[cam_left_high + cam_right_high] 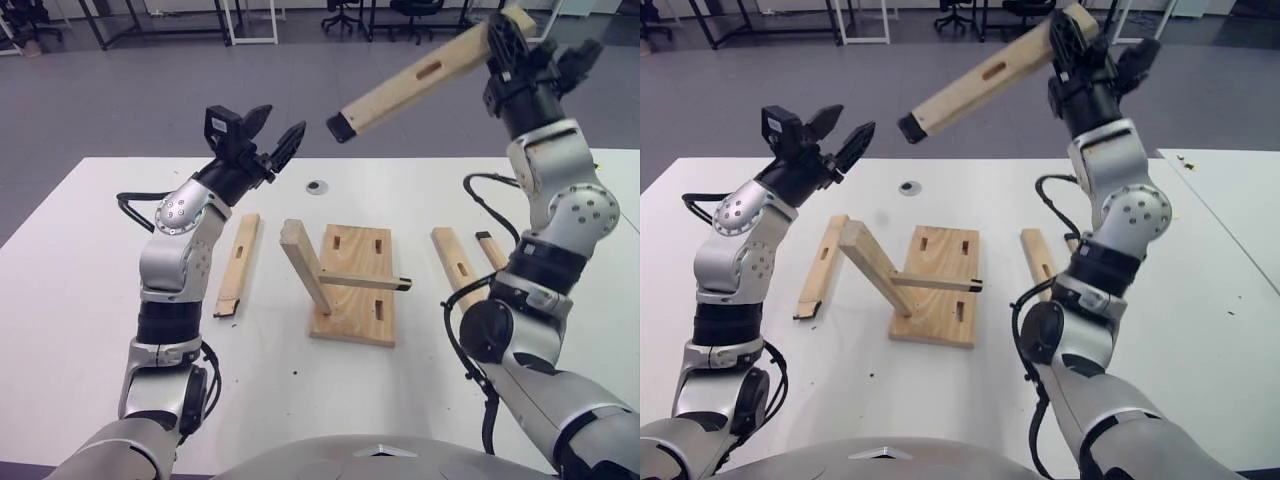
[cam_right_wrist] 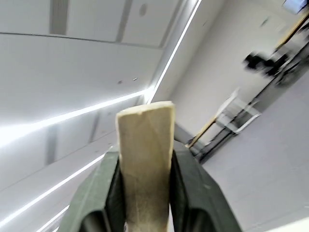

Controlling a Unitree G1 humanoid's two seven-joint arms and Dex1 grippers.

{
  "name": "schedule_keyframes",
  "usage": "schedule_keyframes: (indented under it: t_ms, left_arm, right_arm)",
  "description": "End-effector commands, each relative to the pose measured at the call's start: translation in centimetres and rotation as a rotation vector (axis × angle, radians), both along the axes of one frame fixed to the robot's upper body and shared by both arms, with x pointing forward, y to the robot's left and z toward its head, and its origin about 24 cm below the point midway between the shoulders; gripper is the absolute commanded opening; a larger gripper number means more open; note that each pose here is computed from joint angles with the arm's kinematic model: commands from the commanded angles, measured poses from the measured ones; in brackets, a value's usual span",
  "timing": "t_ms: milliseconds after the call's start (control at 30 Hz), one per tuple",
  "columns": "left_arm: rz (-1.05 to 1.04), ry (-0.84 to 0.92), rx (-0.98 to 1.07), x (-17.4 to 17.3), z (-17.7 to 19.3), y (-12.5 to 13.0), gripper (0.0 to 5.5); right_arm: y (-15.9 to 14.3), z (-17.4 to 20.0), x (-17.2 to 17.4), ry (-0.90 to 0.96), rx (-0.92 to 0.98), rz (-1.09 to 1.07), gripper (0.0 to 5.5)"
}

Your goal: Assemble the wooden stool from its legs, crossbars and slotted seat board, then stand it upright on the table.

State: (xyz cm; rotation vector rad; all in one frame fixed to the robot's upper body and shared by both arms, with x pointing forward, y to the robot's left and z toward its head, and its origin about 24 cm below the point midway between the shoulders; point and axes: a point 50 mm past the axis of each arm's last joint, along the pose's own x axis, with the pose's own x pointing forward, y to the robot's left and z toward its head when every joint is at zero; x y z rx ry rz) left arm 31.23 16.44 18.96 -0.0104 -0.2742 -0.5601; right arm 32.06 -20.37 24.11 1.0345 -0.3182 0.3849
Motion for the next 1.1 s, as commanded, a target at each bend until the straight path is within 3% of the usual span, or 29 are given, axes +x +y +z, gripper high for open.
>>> schedule_keyframes:
  t_ms: [33, 200, 333, 600, 967, 1100]
  left_arm:
    - [0.15, 0.224, 0.117, -3.5, -5.8, 2.7, 3.98]
    - [0.323, 0.311, 0.019, -9.5, -10.2, 2.6, 3.98]
    - [0.344, 0.392, 0.213, -11.9, -13.7, 2.3, 3.98]
    - [0.291, 0.368, 0.227, -12.0, -13.7, -0.6, 3.98]
    - [0.297, 0.467, 0.264, -11.9, -14.7, -0.7, 3.98]
    - [0.294, 0.459, 0.259, -11.7, -14.5, -0.9, 3.98]
  right_arm:
    - [-1.2, -4.8, -4.4, 0.142, -0.179, -0.136, 1.01]
    - [-0.6, -10.6, -10.3, 0.311, -0.127, -0.111, 1.01]
    - [-1.3, -11.6, -12.1, 0.357, -0.119, -0.153, 1.01]
    - [-1.1, -10.4, -13.6, 0.369, -0.22, -0.156, 1.01]
    - [1.6, -11.6, -15.2, 0.433, -0.399, -0.247, 1.01]
    - [0.8, -11.7, -14.5, 0.398, -0.496, -0.293, 1.01]
